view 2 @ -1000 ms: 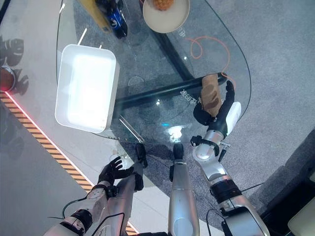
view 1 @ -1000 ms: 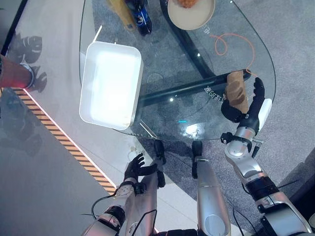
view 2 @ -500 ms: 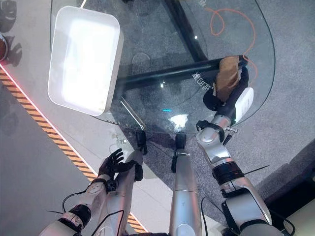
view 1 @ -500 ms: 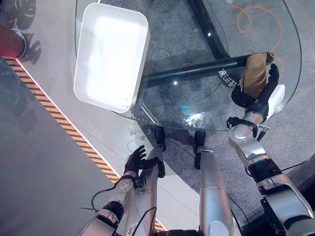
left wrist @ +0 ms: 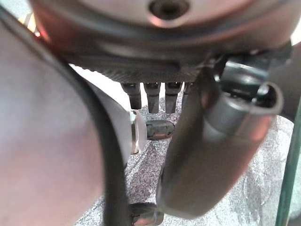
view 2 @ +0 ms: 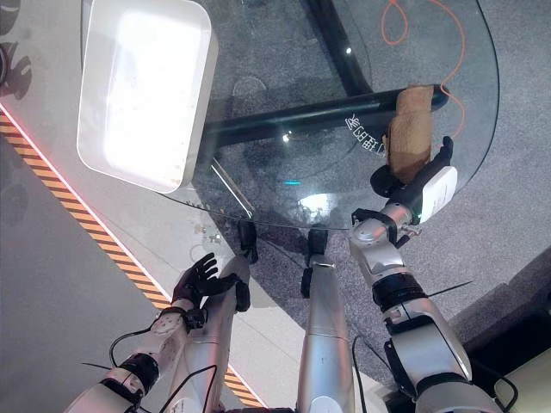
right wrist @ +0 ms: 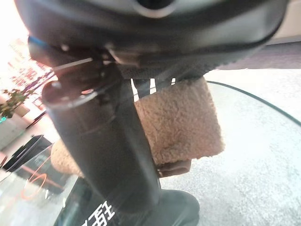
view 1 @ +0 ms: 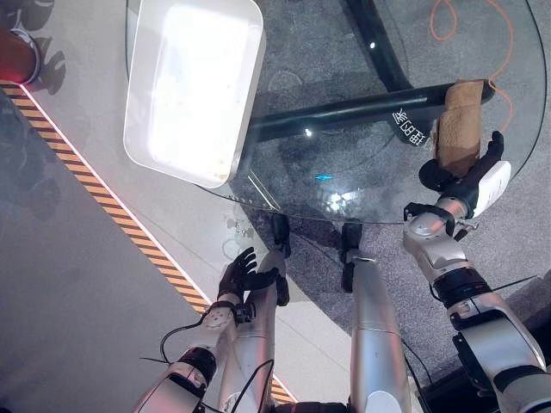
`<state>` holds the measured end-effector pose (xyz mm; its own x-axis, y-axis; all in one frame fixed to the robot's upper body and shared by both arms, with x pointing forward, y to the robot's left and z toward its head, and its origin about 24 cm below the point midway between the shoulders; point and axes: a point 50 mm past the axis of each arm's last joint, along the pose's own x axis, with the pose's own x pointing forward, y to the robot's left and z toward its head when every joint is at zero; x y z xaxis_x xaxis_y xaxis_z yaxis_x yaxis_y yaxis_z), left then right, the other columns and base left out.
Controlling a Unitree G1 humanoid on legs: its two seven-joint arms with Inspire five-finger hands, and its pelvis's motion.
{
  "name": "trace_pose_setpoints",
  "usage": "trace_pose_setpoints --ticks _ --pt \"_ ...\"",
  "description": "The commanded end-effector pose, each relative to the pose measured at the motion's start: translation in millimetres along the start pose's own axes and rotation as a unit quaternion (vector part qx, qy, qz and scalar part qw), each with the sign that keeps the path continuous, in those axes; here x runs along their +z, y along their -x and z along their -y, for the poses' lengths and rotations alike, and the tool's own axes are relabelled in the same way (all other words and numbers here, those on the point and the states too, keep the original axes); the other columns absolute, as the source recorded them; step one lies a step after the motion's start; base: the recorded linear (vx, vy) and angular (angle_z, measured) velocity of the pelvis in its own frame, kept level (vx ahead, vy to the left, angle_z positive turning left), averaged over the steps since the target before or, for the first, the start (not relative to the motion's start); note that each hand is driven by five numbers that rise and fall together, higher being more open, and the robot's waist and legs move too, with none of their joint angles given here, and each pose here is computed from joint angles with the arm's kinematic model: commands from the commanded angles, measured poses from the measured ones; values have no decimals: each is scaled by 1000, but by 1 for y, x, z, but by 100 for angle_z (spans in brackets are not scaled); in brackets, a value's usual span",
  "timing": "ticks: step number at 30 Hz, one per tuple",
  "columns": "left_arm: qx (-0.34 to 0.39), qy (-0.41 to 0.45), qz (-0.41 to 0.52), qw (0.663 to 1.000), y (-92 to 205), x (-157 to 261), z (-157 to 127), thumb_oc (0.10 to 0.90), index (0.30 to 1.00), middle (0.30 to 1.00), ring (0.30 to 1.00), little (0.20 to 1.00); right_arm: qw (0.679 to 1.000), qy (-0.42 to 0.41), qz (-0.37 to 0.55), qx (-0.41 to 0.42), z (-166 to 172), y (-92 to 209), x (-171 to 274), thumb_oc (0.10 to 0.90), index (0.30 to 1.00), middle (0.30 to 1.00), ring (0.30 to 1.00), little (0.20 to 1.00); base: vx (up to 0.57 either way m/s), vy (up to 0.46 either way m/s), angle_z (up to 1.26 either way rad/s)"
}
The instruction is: Wipe the table with a cloth and put it in the basket.
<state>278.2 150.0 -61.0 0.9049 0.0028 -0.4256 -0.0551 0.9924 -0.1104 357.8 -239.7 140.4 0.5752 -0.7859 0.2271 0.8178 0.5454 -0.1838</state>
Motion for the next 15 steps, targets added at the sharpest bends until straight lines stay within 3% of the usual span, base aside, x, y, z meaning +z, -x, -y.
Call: trace_pose_setpoints --ticks 1,15 --pt "8 6 -6 1000 6 -10 -6 800 900 900 900 900 999 -16 -21 -39 13 -11 0 800 900 900 900 900 0 0 0" --pt "14 -3 0 1000 2 0 -9 800 900 900 900 900 995 -9 -80 67 -7 2 -20 800 900 900 900 900 1 -13 1"
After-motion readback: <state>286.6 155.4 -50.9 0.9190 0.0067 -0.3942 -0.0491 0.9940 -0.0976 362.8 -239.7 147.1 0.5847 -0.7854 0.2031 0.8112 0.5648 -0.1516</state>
